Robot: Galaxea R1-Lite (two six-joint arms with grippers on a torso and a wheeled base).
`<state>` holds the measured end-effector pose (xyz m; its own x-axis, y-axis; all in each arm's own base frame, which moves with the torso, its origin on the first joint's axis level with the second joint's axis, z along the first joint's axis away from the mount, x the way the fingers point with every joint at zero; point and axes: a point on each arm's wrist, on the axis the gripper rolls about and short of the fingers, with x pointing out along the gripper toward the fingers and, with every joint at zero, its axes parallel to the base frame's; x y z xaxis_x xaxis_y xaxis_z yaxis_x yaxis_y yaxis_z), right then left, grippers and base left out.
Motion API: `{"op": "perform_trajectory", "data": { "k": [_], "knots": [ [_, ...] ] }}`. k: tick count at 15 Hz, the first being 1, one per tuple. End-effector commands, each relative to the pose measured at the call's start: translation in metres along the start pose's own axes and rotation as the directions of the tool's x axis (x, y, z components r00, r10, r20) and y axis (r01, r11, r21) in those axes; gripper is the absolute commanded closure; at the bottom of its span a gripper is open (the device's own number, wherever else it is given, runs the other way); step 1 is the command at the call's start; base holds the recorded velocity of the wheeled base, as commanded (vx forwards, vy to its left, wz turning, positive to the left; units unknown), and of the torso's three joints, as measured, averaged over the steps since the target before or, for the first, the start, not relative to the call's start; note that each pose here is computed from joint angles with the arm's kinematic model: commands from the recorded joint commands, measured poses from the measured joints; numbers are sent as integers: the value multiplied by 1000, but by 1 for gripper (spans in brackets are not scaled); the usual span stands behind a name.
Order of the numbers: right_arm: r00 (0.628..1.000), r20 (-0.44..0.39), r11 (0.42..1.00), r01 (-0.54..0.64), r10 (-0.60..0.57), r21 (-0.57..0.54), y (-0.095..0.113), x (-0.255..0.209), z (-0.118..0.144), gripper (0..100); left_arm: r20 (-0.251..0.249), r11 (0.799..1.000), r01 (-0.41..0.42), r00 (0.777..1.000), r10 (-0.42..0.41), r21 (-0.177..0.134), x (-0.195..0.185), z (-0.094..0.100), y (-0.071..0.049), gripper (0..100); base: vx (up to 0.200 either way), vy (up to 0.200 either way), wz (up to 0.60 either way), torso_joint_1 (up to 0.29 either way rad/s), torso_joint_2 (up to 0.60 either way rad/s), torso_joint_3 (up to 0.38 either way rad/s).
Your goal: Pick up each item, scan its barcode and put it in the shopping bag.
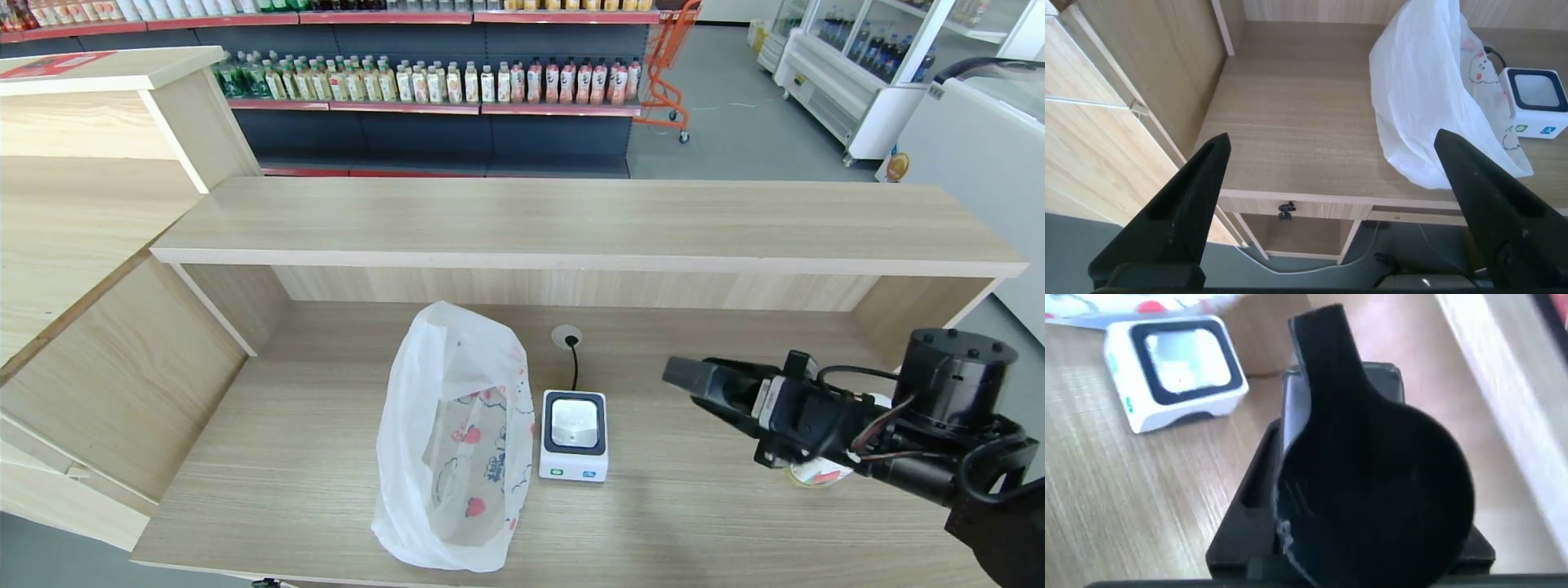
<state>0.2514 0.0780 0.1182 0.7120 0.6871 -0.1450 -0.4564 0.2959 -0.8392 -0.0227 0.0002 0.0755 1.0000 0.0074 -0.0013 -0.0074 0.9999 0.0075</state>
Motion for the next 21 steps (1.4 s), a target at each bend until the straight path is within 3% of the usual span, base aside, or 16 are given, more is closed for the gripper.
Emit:
{"op": "perform_trajectory", "data": {
  "k": [1, 2, 3, 4, 5, 7, 9, 11, 12, 21],
  "knots": [
    [976, 179, 957, -71, 125, -280, 6, -2, 16, 100, 0, 1000, 0, 1000, 0, 0, 0, 0, 0, 0, 0, 0, 0, 0, 0, 0],
    [948, 268, 870, -17, 170, -493, 9, 0, 24, 100, 0, 1000, 0, 1000, 0, 0, 0, 0, 0, 0, 0, 0, 0, 0, 0, 0],
    [930, 310, 835, 7, 196, -550, 10, 1, 27, 100, 0, 1000, 0, 1000, 0, 0, 0, 0, 0, 0, 0, 0, 0, 0, 0, 0],
    [874, 409, 753, 81, 261, -653, 17, 5, 36, 100, 0, 1000, 0, 1000, 0, 0, 0, 0, 0, 0, 0, 0, 0, 0, 0, 0],
    [848, 443, 692, 133, 292, -710, 24, 9, 43, 100, 0, 1000, 0, 1000, 0, 0, 0, 0, 0, 0, 0, 0, 0, 0, 0, 0],
    [796, 474, 620, 163, 377, -768, 44, 18, 52, 100, 0, 1000, 0, 1000, 0, -1, 0, 0, 0, 0, 0, 0, 0, 0, 0, 0],
    [768, 510, 565, 240, 386, -789, 44, 17, 59, 100, 0, 1000, 1, 1000, -1, -1, 0, 0, 0, 0, 0, 0, 0, 0, 0, 0],
    [698, 580, 517, 340, 421, -785, 50, 20, 68, 100, 0, 1000, 0, 1000, 0, -1, 0, 0, 0, 0, 0, 0, 0, 0, 0, 0],
    [684, 589, 509, 355, 430, -784, 52, 20, 67, 100, 0, 1000, 0, 1000, 0, 0, 0, 0, 0, 0, 0, 0, 0, 0, 0, 0],
    [676, 608, 409, 458, 417, -789, 47, 17, 73, 100, 0, 1000, 0, 1000, 0, 0, 0, 0, 0, 0, 0, 0, 0, 0, 0, 0]
  ]
}}
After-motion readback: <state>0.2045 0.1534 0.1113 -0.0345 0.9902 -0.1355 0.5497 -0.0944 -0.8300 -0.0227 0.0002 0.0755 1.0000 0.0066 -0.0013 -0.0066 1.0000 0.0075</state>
